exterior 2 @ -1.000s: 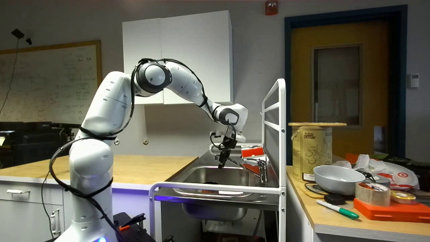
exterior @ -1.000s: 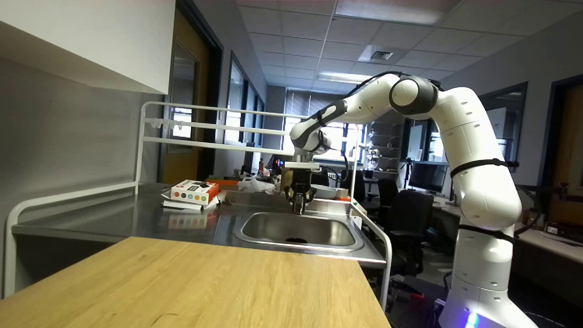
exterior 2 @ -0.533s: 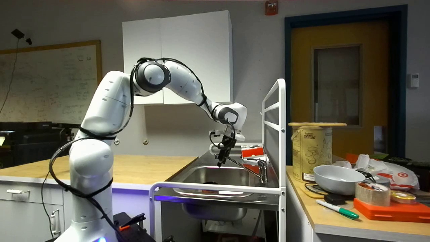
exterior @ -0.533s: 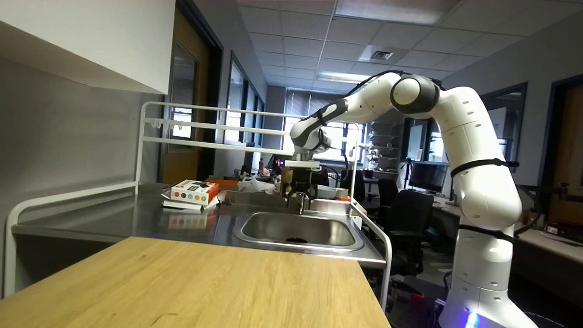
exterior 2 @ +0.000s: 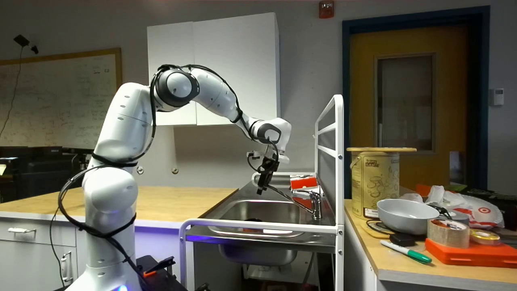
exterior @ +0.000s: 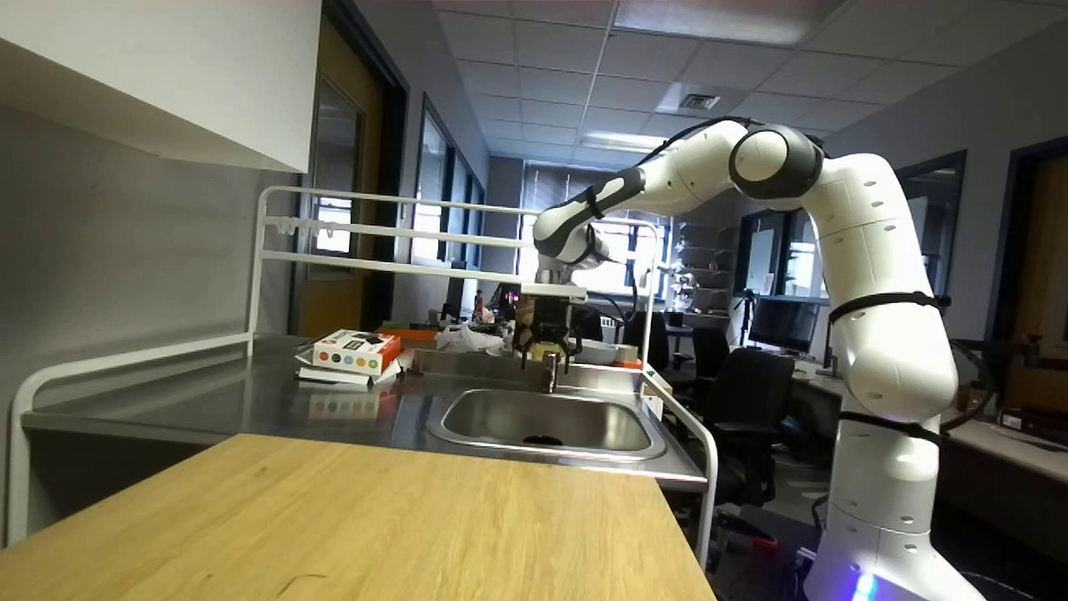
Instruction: Move the faucet nozzle to the center
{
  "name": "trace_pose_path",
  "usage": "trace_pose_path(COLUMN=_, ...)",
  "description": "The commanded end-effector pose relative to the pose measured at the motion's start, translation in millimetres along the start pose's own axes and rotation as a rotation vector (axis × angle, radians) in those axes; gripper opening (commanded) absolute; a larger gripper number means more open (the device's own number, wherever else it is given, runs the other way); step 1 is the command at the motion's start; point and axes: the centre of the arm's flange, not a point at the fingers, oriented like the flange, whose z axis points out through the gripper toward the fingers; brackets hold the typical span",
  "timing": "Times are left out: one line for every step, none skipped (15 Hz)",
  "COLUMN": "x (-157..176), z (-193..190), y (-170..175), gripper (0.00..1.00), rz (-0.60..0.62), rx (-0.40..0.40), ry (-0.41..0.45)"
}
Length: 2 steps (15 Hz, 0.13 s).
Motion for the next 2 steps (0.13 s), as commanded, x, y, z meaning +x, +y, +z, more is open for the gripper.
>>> trace_pose_path(x=-24.5, z=-18.3, y=13.6, gripper=1.00, rz=-0.036, rx=0.024, ry=0.031)
trace_pose_path(x=-28.9, z=-22.8, y=15.1, gripper=1.00, rz=-0.044, rx=0.029, ry=0.034)
